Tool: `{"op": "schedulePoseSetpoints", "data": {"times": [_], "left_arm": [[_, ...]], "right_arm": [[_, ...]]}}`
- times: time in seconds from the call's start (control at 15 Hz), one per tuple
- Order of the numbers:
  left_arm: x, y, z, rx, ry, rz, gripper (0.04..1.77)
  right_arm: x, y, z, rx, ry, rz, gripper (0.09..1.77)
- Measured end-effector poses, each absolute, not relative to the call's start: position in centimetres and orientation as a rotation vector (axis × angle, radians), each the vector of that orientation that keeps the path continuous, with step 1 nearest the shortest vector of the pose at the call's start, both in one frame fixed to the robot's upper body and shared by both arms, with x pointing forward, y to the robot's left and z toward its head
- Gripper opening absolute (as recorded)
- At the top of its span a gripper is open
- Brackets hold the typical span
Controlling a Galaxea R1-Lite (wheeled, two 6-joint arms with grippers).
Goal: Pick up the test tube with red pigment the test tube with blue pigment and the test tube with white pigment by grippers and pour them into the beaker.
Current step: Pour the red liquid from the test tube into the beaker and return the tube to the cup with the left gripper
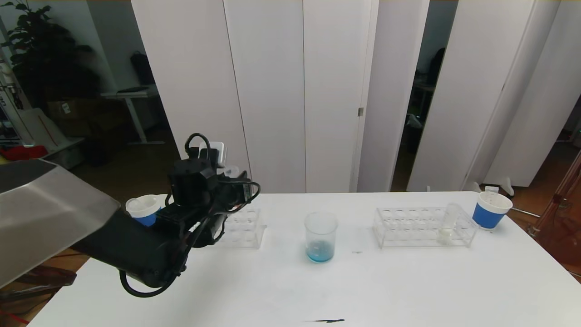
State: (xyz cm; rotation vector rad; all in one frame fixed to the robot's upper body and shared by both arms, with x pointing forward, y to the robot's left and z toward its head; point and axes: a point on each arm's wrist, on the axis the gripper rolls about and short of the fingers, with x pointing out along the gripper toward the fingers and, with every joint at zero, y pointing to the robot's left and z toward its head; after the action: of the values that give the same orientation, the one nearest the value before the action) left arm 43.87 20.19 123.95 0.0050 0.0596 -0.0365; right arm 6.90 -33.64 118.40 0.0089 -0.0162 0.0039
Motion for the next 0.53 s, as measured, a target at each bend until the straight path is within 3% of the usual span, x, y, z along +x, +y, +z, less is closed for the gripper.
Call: {"op": "schedulePoseSetpoints", "data": {"times": [0.53], "left_arm": [[41.9,18.8,134.2,-0.029,-0.035,-0.244,0.60]], "right_arm": [[6.9,-33.6,118.4,0.009,-0.016,0.004,1.75]]}}
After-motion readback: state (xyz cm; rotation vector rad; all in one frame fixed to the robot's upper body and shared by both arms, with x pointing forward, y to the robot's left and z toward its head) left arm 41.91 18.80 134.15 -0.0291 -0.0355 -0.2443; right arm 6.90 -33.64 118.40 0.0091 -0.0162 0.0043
